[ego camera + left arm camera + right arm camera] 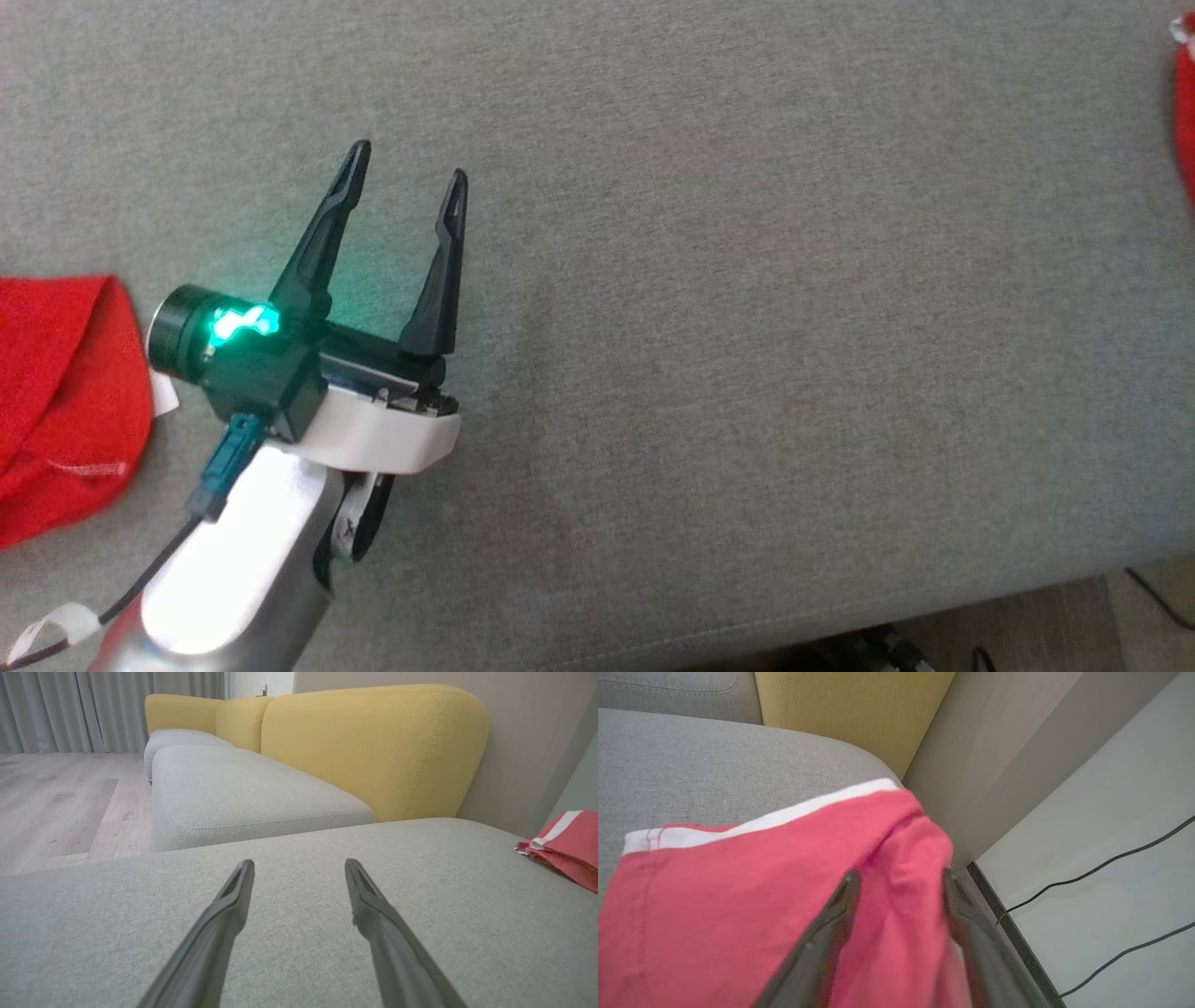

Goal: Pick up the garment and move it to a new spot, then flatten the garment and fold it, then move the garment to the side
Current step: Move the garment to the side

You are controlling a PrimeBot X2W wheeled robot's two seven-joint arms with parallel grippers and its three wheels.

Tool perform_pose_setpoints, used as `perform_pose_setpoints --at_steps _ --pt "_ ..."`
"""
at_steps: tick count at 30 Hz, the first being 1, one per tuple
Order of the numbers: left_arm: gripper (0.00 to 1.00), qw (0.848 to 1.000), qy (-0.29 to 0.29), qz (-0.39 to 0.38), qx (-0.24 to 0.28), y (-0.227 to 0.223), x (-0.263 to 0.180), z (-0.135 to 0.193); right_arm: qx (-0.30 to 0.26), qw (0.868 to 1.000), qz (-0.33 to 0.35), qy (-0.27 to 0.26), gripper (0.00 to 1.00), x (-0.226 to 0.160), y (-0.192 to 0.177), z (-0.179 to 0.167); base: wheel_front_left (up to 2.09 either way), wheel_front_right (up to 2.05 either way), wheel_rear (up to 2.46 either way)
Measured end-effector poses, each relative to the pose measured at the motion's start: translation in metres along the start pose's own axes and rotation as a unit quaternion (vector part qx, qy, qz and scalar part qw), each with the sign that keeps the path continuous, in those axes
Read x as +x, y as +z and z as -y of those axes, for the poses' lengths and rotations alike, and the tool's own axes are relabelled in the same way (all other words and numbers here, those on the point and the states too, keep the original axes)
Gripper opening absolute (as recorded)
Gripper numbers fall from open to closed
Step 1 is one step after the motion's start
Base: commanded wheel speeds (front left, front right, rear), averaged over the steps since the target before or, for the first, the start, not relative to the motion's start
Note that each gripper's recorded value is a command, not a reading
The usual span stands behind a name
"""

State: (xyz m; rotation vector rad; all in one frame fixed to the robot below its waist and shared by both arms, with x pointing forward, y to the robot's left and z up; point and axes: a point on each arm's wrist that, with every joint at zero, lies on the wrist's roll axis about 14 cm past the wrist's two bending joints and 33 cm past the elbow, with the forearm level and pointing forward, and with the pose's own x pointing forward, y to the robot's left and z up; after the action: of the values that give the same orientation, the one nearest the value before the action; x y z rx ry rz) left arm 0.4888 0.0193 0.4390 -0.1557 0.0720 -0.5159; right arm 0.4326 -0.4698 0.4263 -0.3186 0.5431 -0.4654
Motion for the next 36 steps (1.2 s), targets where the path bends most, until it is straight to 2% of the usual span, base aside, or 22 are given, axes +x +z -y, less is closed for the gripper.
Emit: perform_pose_setpoints --at_steps 5,8,11,15,21,26,27,32,36 --pt "1.00 1.000 0.001 0.001 0.005 0.001 -0.001 0.000 0.013 1.000 0.014 -0.009 1.00 -0.005 -0.006 0.000 0.00 0.00 0.00" --pt "1.00 1.000 0.003 0.002 0.011 0.005 -0.004 0.001 0.031 0.998 0.048 -0.002 1.00 -0.012 0.004 -0.008 0.00 0.00 0.00" --pt "1.00 1.000 0.009 0.003 0.012 0.010 -0.010 0.002 0.043 0.995 0.084 0.029 1.00 -0.027 0.015 -0.036 0.00 0.00 0.00" --pt "1.00 1.000 0.023 -0.015 0.009 0.006 -0.031 0.004 0.071 0.989 0.104 0.079 1.00 -0.059 0.011 -0.079 0.00 0.00 0.00" --pt "1.00 0.997 0.067 -0.013 0.020 0.018 -0.056 -0.010 0.112 0.967 0.162 0.160 1.00 -0.115 0.043 -0.142 0.00 0.00 0.00" --pt "1.00 0.993 0.112 -0.011 0.028 0.027 -0.084 -0.030 0.136 0.944 0.193 0.232 1.00 -0.155 0.069 -0.188 0.00 0.00 0.00" --pt "1.00 0.990 0.139 -0.011 0.030 0.030 -0.097 -0.043 0.142 0.934 0.205 0.255 1.00 -0.168 0.080 -0.201 0.00 0.00 0.00" --pt "1.00 0.978 0.204 -0.006 0.038 0.040 -0.138 -0.073 0.156 0.915 0.227 0.296 1.00 -0.200 0.097 -0.220 0.00 0.00 0.00" --pt "1.00 0.974 0.224 -0.010 0.035 0.039 -0.159 -0.076 0.165 0.911 0.224 0.305 1.00 -0.215 0.092 -0.220 0.00 0.00 0.00"
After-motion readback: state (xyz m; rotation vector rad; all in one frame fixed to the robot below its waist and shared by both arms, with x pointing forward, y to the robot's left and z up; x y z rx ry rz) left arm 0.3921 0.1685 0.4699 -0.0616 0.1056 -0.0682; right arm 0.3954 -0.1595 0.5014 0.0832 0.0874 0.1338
